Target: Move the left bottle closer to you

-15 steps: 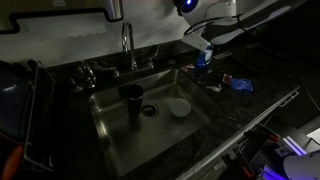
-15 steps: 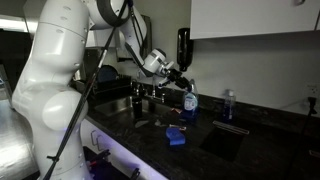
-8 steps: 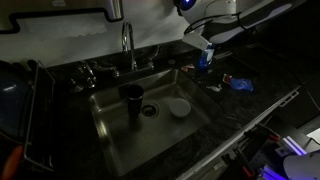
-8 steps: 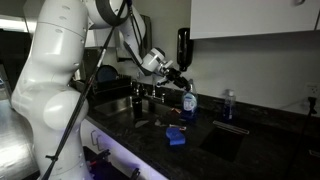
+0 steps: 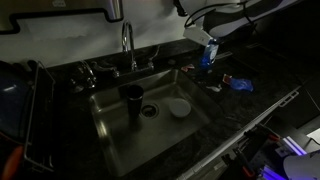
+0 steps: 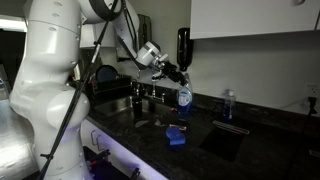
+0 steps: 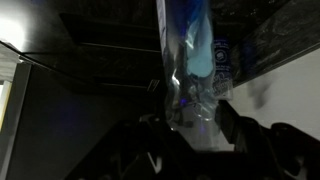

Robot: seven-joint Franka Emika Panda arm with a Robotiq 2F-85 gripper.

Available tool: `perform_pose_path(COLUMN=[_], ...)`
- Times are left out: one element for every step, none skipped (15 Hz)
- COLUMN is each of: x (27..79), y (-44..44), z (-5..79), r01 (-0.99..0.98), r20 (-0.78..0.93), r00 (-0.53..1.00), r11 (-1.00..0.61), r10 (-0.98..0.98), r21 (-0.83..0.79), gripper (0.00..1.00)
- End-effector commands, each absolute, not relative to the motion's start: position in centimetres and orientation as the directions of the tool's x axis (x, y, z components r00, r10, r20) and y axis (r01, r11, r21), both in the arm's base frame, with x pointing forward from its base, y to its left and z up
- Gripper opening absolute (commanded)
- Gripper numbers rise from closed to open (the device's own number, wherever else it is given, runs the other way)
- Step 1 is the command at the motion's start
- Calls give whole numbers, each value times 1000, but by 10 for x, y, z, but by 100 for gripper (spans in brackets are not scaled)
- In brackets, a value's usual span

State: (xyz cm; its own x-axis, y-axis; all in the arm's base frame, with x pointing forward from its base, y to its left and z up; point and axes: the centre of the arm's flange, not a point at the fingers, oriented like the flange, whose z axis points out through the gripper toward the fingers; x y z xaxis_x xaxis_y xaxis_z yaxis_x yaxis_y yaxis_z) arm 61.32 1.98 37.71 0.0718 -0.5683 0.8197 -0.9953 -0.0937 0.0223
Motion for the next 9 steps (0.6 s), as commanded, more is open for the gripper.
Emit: perform_pose_path(x=[576, 566, 556, 546, 534, 525, 513, 502, 491], y=[38, 44, 50, 56, 61, 66, 71, 75, 80], z=[413, 420, 425, 429, 433, 437, 439, 441, 443], r01=[-996, -996, -996, -997, -997, -997, -996, -996, -996], r20=[833, 838, 842, 846, 850, 851, 852, 853, 853], r00=[77, 77, 76, 76, 79, 82, 86, 90, 93], r11=[-82, -77, -70, -65, -59, -55, -50, -46, -42], r10=[-547, -540, -534, -527, -521, -519, -517, -515, -513], r21=[38, 42, 45, 49, 57, 62, 71, 77, 83], gripper=[29, 29, 29, 29, 29, 29, 29, 29, 29])
